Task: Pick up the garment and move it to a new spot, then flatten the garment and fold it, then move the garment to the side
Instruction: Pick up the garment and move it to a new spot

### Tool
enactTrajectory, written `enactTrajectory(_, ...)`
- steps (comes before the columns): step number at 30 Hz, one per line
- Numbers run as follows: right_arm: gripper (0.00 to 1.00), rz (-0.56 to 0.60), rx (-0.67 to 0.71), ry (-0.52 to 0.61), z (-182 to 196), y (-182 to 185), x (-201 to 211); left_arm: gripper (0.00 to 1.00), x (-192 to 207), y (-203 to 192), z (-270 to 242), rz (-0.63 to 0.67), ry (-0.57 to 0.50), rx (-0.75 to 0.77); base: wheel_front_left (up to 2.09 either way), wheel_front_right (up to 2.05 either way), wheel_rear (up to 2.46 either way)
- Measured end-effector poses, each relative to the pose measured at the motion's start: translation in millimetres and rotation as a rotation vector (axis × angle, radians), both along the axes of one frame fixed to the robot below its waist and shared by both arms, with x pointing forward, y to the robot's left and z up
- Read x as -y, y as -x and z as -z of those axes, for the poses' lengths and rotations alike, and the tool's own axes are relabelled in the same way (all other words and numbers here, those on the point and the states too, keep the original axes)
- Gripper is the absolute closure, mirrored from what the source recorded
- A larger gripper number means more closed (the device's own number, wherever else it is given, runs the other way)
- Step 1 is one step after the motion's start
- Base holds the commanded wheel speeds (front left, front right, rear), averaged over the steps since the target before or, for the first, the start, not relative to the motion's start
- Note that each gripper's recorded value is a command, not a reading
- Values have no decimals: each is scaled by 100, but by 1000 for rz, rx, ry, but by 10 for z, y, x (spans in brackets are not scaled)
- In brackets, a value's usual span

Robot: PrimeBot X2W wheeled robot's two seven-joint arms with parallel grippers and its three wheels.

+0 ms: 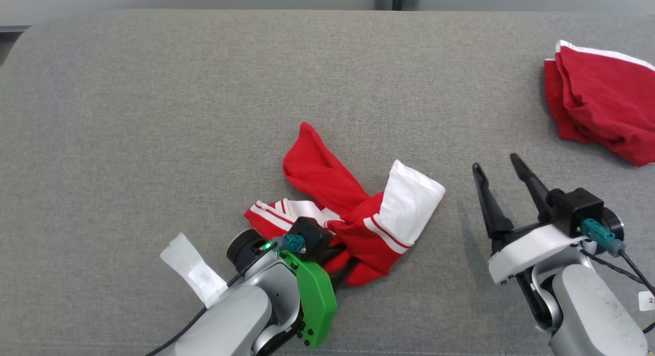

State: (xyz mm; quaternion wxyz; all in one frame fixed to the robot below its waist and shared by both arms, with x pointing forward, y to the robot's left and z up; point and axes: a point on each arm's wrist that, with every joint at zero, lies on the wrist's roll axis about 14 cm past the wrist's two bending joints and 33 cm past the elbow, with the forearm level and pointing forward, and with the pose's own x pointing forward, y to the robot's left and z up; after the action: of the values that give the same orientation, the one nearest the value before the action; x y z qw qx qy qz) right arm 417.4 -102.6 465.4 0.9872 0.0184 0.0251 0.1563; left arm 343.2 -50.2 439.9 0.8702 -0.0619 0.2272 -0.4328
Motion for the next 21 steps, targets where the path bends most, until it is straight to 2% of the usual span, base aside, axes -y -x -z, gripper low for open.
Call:
enactTrajectory(1,0,-24,-16,-20,28,20,-51,13,-29,6,4,-9,-3,0,0,0,0)
enactTrajectory(2,0,-57,-32,-26,69,48,-116,0,-65,3,5,-21,-3,3,0,0,0)
enactTrajectory(6,0,-156,-123,-47,266,190,-364,0,-224,-8,1,-86,4,-4,0,0,0)
enactTrajectory(12,0,-278,-191,50,439,314,-571,0,-448,33,-27,-196,54,-29,0,0,0)
enactTrajectory(21,0,-337,-213,152,422,40,-661,0,-666,10,-158,-305,111,-18,0,0,0)
